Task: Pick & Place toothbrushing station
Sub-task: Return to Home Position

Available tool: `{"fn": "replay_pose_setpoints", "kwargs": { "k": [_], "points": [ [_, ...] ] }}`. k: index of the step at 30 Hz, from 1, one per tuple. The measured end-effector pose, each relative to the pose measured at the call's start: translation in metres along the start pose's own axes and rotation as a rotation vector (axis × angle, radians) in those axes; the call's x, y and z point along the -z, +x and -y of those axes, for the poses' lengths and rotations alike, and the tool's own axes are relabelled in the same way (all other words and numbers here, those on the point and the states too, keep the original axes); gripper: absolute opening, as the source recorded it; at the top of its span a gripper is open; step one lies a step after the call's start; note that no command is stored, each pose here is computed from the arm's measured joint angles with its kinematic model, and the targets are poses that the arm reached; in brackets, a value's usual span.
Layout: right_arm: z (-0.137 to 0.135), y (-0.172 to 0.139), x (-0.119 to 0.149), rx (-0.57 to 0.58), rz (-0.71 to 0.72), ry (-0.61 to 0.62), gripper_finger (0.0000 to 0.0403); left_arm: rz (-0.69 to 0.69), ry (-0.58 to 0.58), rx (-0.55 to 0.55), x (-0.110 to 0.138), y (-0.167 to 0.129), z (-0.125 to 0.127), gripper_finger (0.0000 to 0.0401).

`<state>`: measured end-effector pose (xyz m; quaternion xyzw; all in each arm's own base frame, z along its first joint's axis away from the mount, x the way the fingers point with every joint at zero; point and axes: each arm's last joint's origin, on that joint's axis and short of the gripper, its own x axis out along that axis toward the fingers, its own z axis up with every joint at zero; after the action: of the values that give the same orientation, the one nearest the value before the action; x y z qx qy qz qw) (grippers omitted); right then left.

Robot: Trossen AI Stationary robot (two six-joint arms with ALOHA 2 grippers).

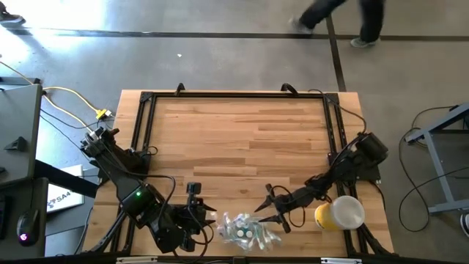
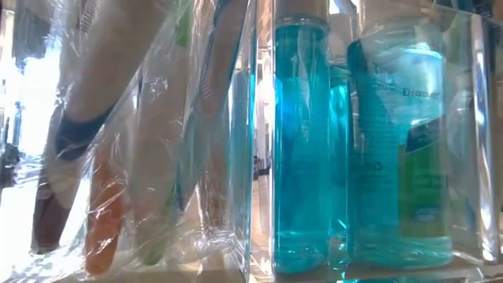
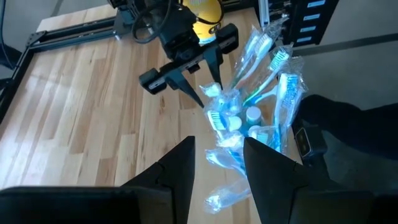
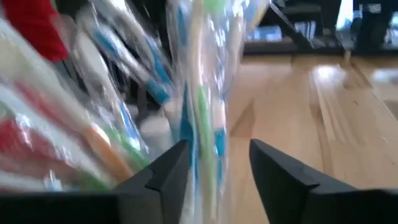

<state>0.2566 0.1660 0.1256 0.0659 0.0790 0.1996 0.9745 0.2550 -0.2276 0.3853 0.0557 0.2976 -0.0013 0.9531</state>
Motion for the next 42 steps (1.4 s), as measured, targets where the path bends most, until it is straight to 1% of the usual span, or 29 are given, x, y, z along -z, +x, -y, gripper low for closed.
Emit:
{"fn": "replay_pose_setpoints", "kwargs": {
  "k": [3,6,12,14,15,16,18,21,24,26,27,28,31,34,37,40,42],
  "points": [
    [-0.004,-0.005,-0.007,0.005,-0.043,-0.017,0.0182,-0.001,0.001,0.0,0.0,0.0,0.0,0.0132],
    [-0.009,-0.013,-0.02,0.033,-0.062,-0.047,0.0194,-0.001,0.004,-0.001,0.0,0.0,0.0,0.0132],
    [-0.017,-0.039,-0.049,0.104,-0.109,-0.076,0.0185,-0.009,0.028,-0.003,0.001,0.0,0.0,0.0132],
    [-0.017,-0.05,-0.06,0.11,-0.122,-0.081,0.0178,-0.021,0.057,-0.005,0.002,-0.001,-0.002,0.0132],
    [-0.017,-0.056,-0.066,0.111,-0.127,-0.082,0.0173,-0.036,0.091,-0.009,0.003,-0.003,-0.004,0.0131],
    [-0.016,-0.063,-0.073,0.112,-0.127,-0.082,0.0168,-0.055,0.128,-0.022,0.004,-0.007,-0.008,0.0127],
    [-0.015,-0.078,-0.086,0.113,-0.116,-0.078,0.0154,-0.063,0.156,-0.08,0.002,-0.022,-0.02,0.0113],
    [-0.013,-0.103,-0.104,0.086,-0.092,-0.063,0.0124,-0.079,0.175,-0.182,-0.001,-0.052,-0.046,0.0071],
    [-0.01,-0.128,-0.119,0.07,-0.056,-0.071,0.0077,-0.104,0.173,-0.25,0.003,-0.081,-0.074,0.0017],
    [-0.007,-0.145,-0.126,0.07,-0.045,-0.1,0.0039,-0.094,0.133,-0.275,0.008,-0.105,-0.096,0.0009],
    [-0.005,-0.153,-0.128,0.074,-0.044,-0.118,0.0021,-0.09,0.114,-0.278,0.011,-0.117,-0.107,0.001],
    [-0.003,-0.161,-0.13,0.079,-0.04,-0.131,0.0012,-0.079,0.092,-0.277,0.015,-0.127,-0.117,0.0011],
    [0.005,-0.179,-0.135,0.087,-0.014,-0.159,0.0007,-0.026,0.018,-0.255,0.029,-0.152,-0.144,0.0003],
    [0.013,-0.19,-0.141,0.033,0.024,-0.213,0.0004,0.044,-0.045,-0.212,0.048,-0.169,-0.166,0.0002],
    [0.023,-0.191,-0.144,-0.034,0.066,-0.248,0.0004,0.149,-0.062,-0.164,0.07,-0.175,-0.181,0.0001],
    [0.034,-0.187,-0.138,-0.1,0.082,-0.265,0.0004,0.26,-0.073,-0.093,0.099,-0.173,-0.191,0.0001],
    [0.046,-0.181,-0.13,-0.096,0.089,-0.263,0.0003,0.32,-0.085,-0.044,0.121,-0.168,-0.196,0.0]
  ]
}}
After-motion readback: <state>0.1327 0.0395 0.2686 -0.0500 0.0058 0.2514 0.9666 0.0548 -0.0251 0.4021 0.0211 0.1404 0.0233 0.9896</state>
